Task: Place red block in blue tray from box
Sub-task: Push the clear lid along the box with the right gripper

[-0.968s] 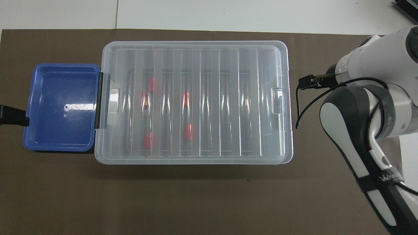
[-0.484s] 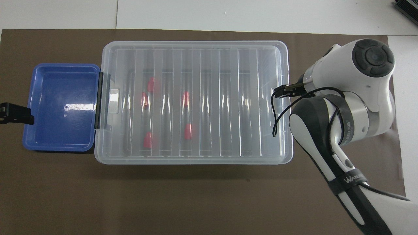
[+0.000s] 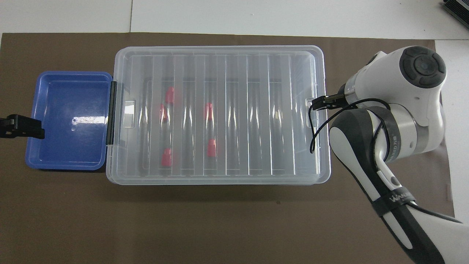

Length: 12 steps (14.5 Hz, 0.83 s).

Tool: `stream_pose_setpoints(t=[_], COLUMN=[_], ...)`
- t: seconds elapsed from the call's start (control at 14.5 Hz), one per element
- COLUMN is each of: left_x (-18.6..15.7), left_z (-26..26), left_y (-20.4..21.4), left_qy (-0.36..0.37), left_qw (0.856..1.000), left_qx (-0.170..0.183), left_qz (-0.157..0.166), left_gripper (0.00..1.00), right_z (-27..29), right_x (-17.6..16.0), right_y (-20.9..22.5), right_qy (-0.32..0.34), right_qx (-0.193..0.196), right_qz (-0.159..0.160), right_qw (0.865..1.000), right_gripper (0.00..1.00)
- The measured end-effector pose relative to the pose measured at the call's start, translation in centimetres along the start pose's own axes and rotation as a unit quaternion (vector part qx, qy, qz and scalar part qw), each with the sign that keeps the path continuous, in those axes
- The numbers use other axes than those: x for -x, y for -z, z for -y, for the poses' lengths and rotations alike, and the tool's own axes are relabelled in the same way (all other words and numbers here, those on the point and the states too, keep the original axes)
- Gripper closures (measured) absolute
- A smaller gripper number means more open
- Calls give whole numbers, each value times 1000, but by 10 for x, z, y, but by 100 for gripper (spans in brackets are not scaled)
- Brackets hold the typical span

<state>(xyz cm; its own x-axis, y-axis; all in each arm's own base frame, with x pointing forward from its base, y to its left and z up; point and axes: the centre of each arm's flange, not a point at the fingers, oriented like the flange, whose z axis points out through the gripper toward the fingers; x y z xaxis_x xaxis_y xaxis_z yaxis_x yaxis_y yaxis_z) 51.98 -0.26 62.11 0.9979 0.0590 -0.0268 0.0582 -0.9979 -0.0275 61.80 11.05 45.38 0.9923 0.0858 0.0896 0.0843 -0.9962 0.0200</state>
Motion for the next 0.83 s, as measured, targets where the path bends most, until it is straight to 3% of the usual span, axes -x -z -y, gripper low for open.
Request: stream_pose_setpoints(t=[0.55,0.83], left_x=[-1,-2], left_z=[0,-26], left_y=[0,5], left_qy=[2,37], left_qw=[1000,999], left_qx=[0,4], left_qz=[-2,-23], left_gripper=[0,0], right_z=[-82,-112], right_x=[-2,0], right_y=[-1,-1], right_qy=[-44,-60], right_qx=[25,32], right_qz=[-1,0], right_qw=[999,998], right_gripper=[0,0])
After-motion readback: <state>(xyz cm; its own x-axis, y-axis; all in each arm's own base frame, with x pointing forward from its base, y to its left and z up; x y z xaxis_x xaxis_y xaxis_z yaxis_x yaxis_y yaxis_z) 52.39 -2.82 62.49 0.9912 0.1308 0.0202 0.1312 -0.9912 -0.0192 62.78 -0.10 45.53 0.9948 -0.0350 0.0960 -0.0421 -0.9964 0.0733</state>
